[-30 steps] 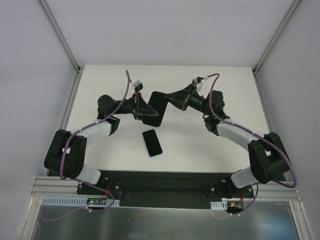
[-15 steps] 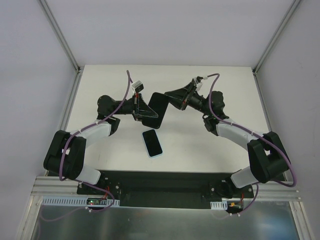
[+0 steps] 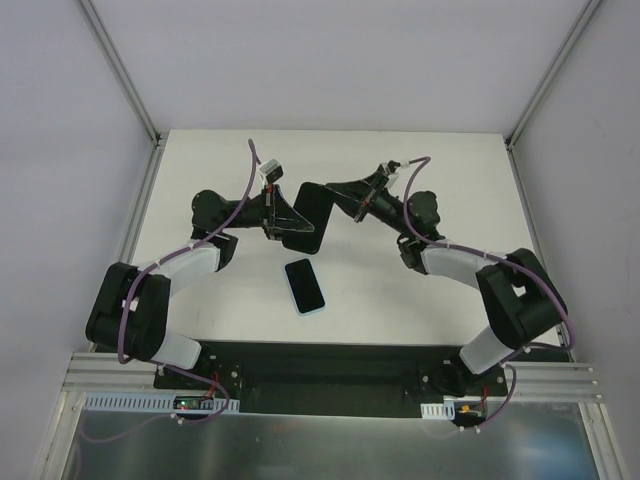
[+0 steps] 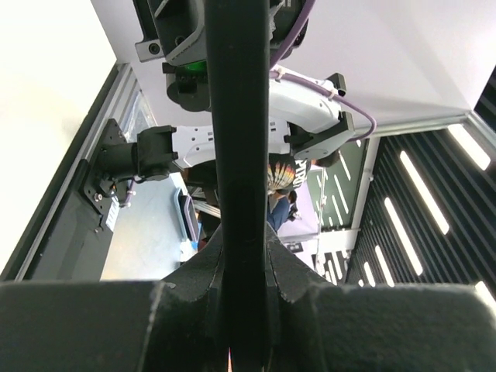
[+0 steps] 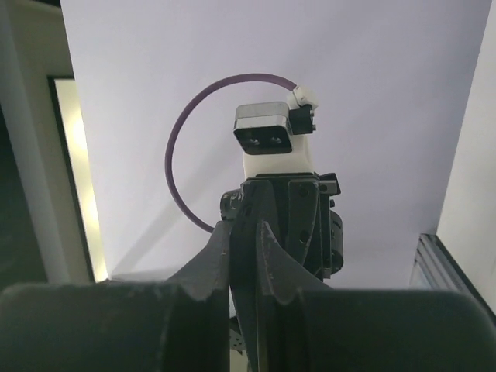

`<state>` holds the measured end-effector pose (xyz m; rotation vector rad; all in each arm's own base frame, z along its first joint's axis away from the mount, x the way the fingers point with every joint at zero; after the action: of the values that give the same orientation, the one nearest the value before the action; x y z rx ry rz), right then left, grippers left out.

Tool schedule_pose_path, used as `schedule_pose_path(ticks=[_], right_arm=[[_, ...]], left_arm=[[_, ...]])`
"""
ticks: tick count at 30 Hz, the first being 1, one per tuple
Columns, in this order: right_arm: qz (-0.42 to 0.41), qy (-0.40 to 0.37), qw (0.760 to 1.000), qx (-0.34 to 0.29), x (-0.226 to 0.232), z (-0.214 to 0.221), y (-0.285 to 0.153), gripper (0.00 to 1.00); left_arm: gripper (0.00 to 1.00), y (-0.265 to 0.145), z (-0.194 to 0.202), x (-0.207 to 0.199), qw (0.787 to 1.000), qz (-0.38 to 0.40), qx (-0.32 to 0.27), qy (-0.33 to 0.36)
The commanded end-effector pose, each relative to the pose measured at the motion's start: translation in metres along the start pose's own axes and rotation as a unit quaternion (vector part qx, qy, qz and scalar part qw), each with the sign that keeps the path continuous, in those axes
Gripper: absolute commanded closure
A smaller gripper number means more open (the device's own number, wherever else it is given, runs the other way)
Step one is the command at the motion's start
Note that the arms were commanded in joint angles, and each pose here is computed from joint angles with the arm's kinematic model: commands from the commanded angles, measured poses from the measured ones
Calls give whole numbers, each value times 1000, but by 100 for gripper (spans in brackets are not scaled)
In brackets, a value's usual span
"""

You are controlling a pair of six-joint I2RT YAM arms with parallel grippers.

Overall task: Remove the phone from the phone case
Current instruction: Remove the phone case from the phone.

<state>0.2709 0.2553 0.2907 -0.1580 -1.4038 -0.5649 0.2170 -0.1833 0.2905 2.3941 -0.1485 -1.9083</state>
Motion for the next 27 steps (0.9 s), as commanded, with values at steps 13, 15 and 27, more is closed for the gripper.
schedule_pose_path(ticks=[13, 15, 27], right_arm=[[-271, 75, 958, 50, 93, 74, 65, 99], [-284, 83, 953, 58, 101, 78, 72, 99], [-268, 99, 957, 58, 87, 83, 73, 99]], left_arm=[[100, 2, 20, -98, 920, 118, 7, 375], [100, 2, 19, -99, 921, 118, 6, 372], [100, 1, 23, -110, 914, 125, 8, 386]])
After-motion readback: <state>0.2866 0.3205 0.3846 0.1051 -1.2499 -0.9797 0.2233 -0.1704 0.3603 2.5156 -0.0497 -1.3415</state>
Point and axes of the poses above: each gripper's point midway between its finger pads, its own y axis out along the fingers, its own x axis along the line the jaws close on, z = x × y, the point moved 8 cm from there along -y, back along the fingers, and after that the axes turned 7 degrees about y, right-handed, at the moved point
